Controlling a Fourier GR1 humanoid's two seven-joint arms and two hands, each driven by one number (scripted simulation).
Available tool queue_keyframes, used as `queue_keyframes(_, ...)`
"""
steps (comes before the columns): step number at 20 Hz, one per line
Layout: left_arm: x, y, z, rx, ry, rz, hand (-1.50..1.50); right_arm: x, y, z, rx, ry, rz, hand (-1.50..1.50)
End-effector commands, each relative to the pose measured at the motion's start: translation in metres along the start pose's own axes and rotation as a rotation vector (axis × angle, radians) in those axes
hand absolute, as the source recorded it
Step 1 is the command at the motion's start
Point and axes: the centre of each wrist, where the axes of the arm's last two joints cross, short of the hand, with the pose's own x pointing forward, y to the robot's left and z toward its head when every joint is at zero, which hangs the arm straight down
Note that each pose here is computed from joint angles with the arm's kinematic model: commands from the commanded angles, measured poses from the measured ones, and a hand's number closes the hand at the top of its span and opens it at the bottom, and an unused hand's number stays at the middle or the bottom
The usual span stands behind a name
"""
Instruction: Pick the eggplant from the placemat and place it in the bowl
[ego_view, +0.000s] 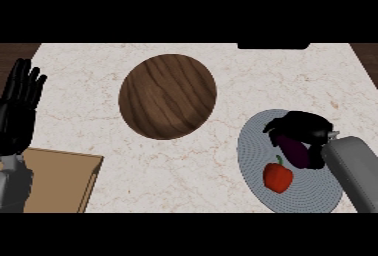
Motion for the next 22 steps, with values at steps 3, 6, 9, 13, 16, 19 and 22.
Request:
queue_keyframes(3,0.003,0.020,-0.001,0.060,0.025,-0.014,0.00,-0.001,0.048,0.018,-0.056,0.340,-0.193,1.50)
queue_keyframes(6,-0.008,0.030,0.012,0.130,0.064,-0.051,0.00,-0.021,0.086,0.064,-0.076,0.704,-0.394,1.50)
queue_keyframes(9,-0.007,0.046,0.017,0.168,0.077,-0.076,0.00,-0.020,0.109,0.086,-0.174,0.958,-0.509,1.50)
queue_keyframes(13,-0.011,0.046,0.023,0.171,0.082,-0.060,0.00,0.004,0.119,0.088,-0.289,1.132,-0.535,1.50)
queue_keyframes(16,-0.011,0.050,0.026,0.170,0.076,-0.074,0.00,0.017,0.101,0.093,-0.412,1.242,-0.460,1.50)
queue_keyframes(19,-0.005,0.049,0.026,0.160,0.054,-0.068,0.00,0.040,0.084,0.093,-0.537,1.296,-0.447,1.50)
queue_keyframes(22,-0.004,0.044,0.022,0.147,0.061,-0.048,0.00,0.069,0.046,0.088,-0.645,1.221,-0.442,1.50)
